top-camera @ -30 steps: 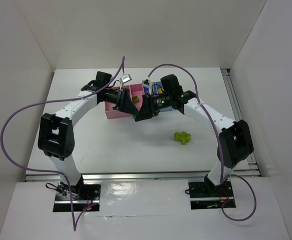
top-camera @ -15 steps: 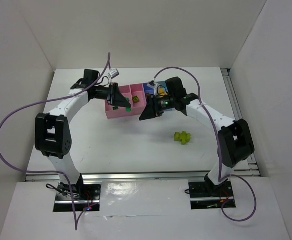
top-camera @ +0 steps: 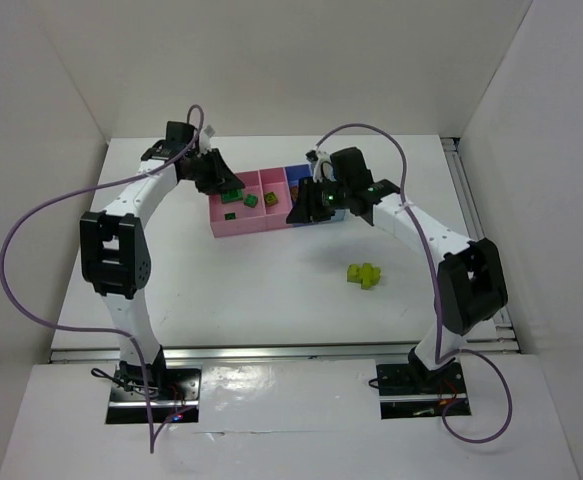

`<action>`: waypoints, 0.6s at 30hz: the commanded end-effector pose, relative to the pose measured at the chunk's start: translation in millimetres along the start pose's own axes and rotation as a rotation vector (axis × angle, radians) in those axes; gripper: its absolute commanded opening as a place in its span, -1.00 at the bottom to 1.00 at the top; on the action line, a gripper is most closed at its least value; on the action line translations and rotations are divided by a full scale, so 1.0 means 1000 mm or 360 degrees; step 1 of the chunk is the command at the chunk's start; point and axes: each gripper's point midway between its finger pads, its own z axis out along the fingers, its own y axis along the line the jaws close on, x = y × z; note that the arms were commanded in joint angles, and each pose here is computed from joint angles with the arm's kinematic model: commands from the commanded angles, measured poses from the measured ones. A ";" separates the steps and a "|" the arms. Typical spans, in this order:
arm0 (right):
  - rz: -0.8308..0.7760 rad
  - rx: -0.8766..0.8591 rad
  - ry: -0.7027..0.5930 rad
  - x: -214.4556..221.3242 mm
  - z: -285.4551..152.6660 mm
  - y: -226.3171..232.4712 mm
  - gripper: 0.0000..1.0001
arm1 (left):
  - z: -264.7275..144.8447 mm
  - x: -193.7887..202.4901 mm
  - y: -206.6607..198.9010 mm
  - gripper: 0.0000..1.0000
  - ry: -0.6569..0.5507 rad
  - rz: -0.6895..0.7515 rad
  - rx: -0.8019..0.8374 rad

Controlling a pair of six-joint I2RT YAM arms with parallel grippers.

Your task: Sort the legos into containers by color

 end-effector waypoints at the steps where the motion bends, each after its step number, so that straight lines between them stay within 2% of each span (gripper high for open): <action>1: -0.0068 0.0163 -0.0176 -0.043 -0.004 0.002 -0.74 | -0.001 -0.018 0.040 -1.00 -0.0122 -0.0134 -0.0406; 2: -0.0062 0.0143 -0.0153 -0.040 0.006 -0.002 -0.70 | -0.001 -0.031 0.028 -0.92 -0.0159 -0.0104 -0.0378; 3: -0.0074 0.0108 -0.0163 -0.046 0.010 0.001 -0.68 | 0.009 -0.032 0.038 -0.65 -0.0125 -0.0123 -0.0422; 4: -0.0081 0.0087 -0.0178 -0.054 0.014 0.008 -0.68 | 0.011 -0.028 0.041 -0.25 -0.0063 -0.0127 -0.0452; 6: -0.0064 0.0133 -0.0130 -0.054 0.035 -0.001 -0.68 | 0.009 -0.042 0.034 0.05 -0.0076 -0.0098 -0.0445; 7: -0.0107 0.0129 -0.0152 -0.066 0.039 0.008 -0.68 | 0.008 -0.040 0.037 0.30 -0.0050 -0.0096 -0.0475; 9: -0.0110 0.0166 -0.0151 -0.071 0.058 0.000 -0.65 | 0.002 -0.044 0.033 0.55 -0.0081 -0.0085 -0.0477; 10: -0.0112 0.0151 -0.0191 -0.084 0.060 0.005 -0.65 | -0.009 -0.050 0.027 0.63 -0.0130 -0.0068 -0.0480; 11: -0.0106 0.0165 -0.0158 -0.080 0.076 -0.001 -0.65 | -0.014 -0.047 0.028 0.74 -0.0127 -0.0071 -0.0500; 13: -0.0134 0.0173 -0.0201 -0.096 0.086 0.005 -0.62 | -0.030 -0.049 0.031 0.74 -0.0159 -0.0081 -0.0565; 15: -0.0131 0.0207 -0.0174 -0.091 0.107 -0.004 -0.56 | -0.058 -0.051 0.027 0.74 -0.0238 -0.0157 -0.0623; 17: -0.0151 0.0202 -0.0195 -0.098 0.118 0.000 -0.47 | -0.077 -0.044 0.043 0.74 -0.0295 -0.0286 -0.0726; 18: -0.0154 0.0197 -0.0166 -0.091 0.133 -0.002 -0.35 | -0.096 -0.042 0.034 0.74 -0.0355 -0.0297 -0.0715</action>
